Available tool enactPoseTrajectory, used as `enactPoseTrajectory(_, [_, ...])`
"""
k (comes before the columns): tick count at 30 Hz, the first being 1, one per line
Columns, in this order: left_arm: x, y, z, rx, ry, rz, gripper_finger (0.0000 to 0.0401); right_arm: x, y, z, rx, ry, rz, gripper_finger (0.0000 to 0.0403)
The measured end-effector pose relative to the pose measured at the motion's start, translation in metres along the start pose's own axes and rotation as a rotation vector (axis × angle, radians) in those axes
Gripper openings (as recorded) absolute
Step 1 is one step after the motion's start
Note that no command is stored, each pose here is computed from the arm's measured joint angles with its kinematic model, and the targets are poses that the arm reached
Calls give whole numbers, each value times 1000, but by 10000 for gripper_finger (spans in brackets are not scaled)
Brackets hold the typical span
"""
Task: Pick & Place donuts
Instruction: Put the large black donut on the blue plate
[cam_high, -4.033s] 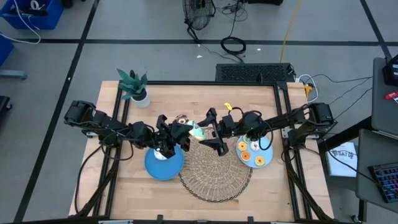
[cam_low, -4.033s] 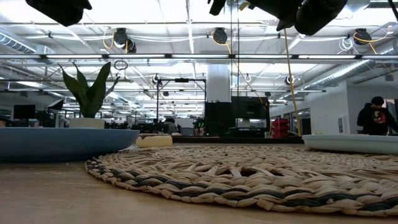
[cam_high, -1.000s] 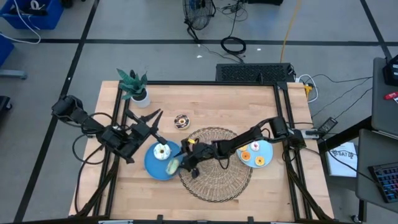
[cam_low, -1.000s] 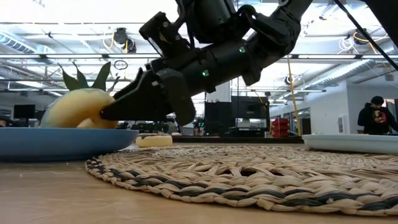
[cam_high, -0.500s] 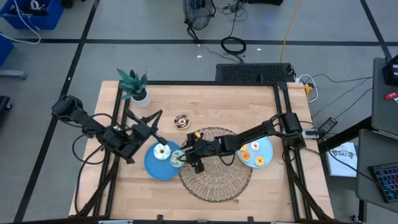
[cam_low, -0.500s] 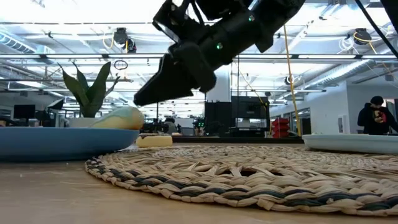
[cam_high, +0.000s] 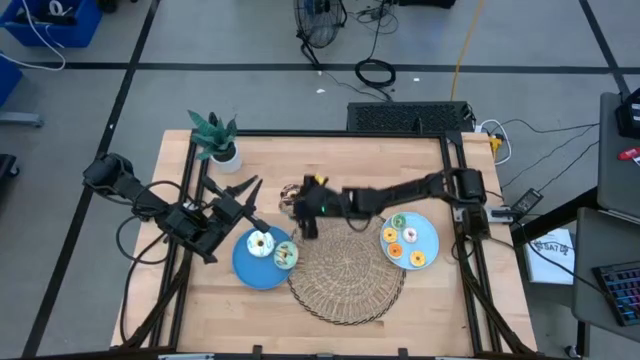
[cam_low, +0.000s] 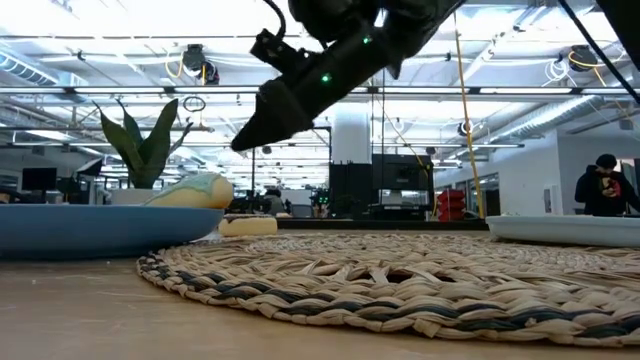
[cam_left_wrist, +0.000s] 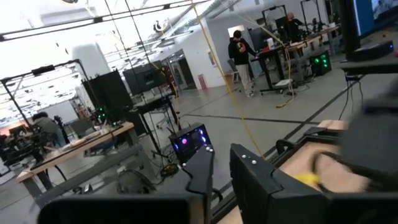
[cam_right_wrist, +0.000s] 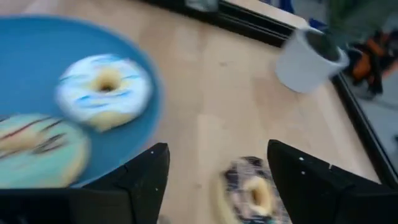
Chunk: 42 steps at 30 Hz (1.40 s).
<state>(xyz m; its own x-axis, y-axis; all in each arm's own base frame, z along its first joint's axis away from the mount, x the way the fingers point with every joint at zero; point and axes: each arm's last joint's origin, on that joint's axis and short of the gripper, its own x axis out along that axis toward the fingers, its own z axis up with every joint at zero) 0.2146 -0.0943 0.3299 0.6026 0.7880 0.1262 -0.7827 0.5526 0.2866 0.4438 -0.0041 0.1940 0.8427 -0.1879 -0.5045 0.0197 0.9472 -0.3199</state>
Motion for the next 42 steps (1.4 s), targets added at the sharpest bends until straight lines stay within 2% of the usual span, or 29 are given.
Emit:
enactPoseTrajectory(5, [0, 0, 0, 3, 6, 2, 80, 8, -41, -19, 218, 32, 5, 286])
enactPoseTrajectory(9, [1, 0, -1, 5, 7, 5, 80, 15, -46, -46, 319, 105, 14, 310])
enactPoseTrajectory(16, [7, 1, -2, -1, 15, 33, 68, 18, -23, -57, 273, 56, 38, 327])
enactPoseTrajectory(18, [10, 2, -2, -21, 19, 45, 66, 21, -21, -57, 257, 40, -5, 326])
enactPoseTrajectory(21, [14, 3, -3, -53, 24, 61, 65, 23, -25, -64, 213, 88, -90, 326])
enactPoseTrajectory(24, [16, 2, -5, -45, 35, 71, 65, 27, -29, -70, 224, 100, -123, 327])
enactPoseTrajectory(35, [16, 0, -6, -12, 38, 68, 65, 44, -31, -85, 269, 57, -26, 326])
enactPoseTrajectory(42, [18, 1, -6, -7, 41, 75, 65, 48, -36, -87, 278, 18, -40, 324])
